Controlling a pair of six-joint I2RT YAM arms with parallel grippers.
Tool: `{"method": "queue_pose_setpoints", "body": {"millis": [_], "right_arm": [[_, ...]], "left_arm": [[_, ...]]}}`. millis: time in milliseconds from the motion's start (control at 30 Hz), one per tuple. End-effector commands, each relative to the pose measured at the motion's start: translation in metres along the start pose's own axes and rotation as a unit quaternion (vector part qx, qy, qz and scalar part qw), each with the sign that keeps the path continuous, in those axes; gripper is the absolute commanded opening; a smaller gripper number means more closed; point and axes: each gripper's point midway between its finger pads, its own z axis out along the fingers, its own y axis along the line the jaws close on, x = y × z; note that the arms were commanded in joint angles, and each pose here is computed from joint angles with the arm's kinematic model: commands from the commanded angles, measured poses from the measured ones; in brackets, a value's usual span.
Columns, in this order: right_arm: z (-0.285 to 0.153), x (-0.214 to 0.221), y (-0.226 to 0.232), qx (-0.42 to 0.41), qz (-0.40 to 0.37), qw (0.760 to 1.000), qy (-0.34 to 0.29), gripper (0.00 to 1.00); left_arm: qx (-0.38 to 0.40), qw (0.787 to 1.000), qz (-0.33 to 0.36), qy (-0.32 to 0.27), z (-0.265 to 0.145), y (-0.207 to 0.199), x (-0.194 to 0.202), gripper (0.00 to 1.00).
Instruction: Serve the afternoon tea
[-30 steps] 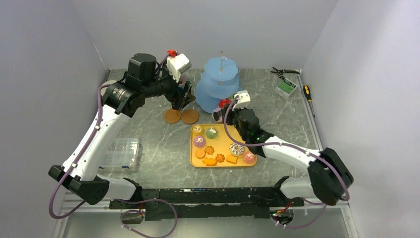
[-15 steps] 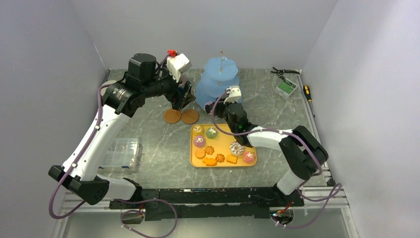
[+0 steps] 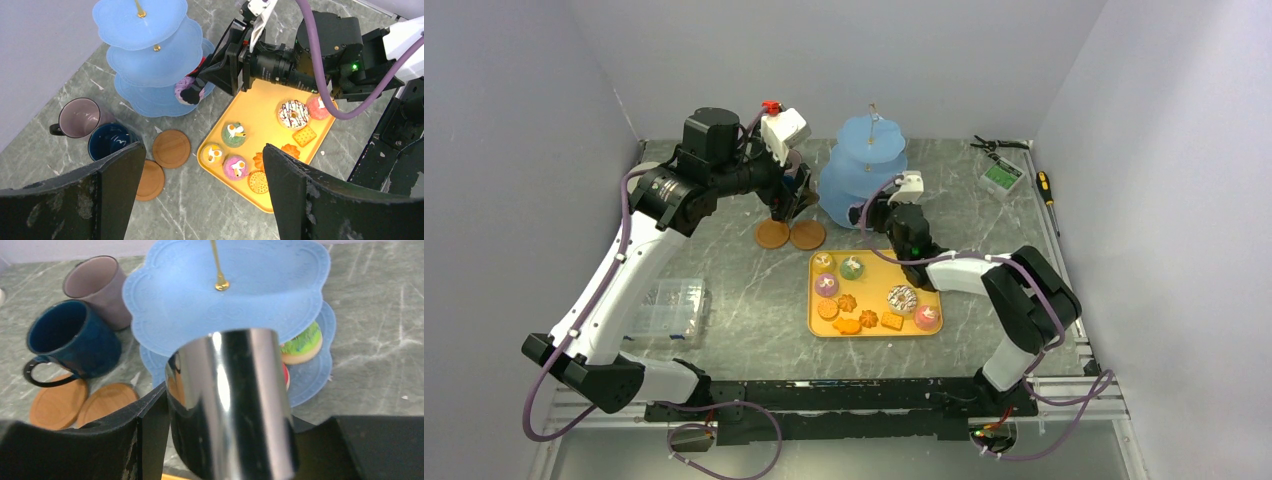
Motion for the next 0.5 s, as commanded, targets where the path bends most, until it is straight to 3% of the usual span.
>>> {"method": "queue_pose_setpoints", "body": {"millis": [0,300,467], "right_arm": [[-0.002,-0.016,-0.018,0.01,0.017,1.0,-0.019,0.42],[-0.009,-0.014,-0.06,0.04,-0.001,0.999,-0.004,0.42],[-0.005,-0.016,-0.063,0.041,-0.024,0.999,0.004,0.5]], "left_arm": [[-0.001,1.0,0.004,-0.018,-0.002,0.001,-0.011,0.93],[0.002,1.0,0.002,-0.019,-0.002,-0.001,-0.011,0.93],[0.004,1.0,-0.001,-0.022,-0.002,-0.001,-0.014,0.93]]}}
